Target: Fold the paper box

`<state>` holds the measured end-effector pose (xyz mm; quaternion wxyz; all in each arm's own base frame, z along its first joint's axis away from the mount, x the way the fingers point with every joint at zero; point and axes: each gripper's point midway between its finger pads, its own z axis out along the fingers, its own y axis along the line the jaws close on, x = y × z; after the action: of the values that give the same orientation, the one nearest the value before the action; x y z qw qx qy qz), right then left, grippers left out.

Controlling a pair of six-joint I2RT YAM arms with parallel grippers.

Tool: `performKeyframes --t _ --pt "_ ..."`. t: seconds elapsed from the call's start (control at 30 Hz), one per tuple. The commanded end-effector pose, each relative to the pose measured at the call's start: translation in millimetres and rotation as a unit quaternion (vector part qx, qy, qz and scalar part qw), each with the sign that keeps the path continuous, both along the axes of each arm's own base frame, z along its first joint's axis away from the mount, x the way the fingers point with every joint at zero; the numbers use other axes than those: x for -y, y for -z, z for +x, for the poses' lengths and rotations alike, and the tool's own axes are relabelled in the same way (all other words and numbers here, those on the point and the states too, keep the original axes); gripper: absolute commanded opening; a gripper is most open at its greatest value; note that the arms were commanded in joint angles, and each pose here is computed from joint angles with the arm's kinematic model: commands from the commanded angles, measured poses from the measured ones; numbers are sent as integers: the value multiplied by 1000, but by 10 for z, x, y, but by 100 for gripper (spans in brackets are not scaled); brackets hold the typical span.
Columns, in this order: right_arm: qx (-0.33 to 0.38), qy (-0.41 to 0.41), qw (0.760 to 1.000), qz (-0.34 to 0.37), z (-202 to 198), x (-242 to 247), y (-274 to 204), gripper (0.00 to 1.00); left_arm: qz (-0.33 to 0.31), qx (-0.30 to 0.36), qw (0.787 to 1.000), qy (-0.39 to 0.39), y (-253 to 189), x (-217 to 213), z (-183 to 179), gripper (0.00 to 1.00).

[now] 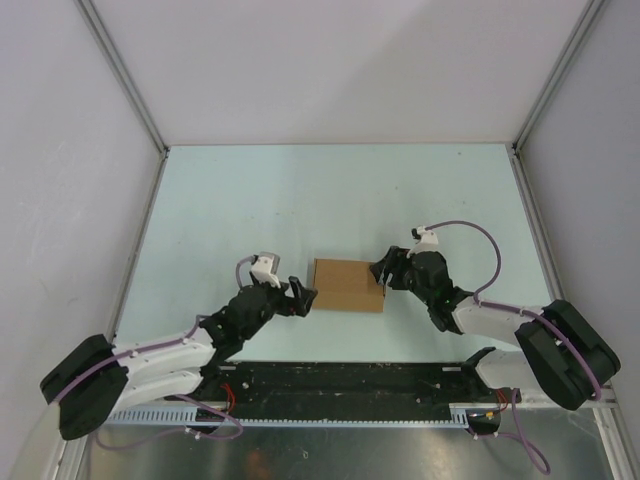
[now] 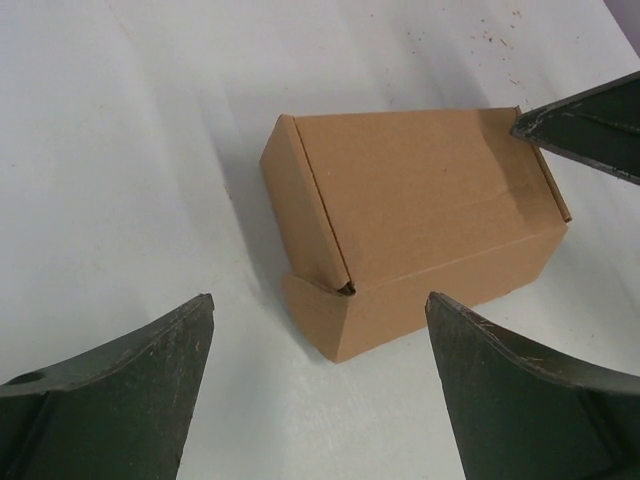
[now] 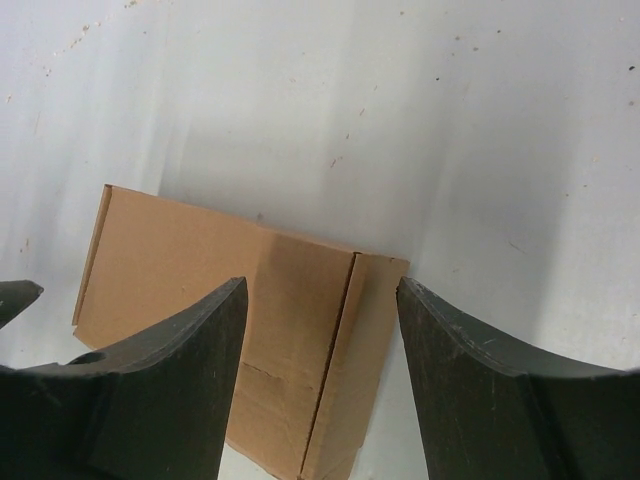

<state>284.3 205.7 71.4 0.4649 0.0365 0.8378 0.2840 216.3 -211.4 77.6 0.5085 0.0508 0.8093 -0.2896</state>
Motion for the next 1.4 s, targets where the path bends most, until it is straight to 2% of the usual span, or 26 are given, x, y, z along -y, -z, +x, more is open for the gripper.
performKeyframes --t 0.0,0.3,0.73,1.03,1.37 --pt "33 -4 999 17 129 -83 -226 66 -46 16 999 17 -295 254 109 92" --pt "29 -4 1000 8 117 -62 -188 66 -43 -15 998 49 -99 451 95 93" --pt "27 -13 1000 5 107 -86 -159 66 -38 -5 996 84 -67 710 199 93" --pt "26 -19 999 1 97 -96 -142 66 -16 -2 996 91 27 709 209 93" --pt "13 -26 1000 -2 63 -110 -72 58 -20 -5 992 122 20 750 103 92"
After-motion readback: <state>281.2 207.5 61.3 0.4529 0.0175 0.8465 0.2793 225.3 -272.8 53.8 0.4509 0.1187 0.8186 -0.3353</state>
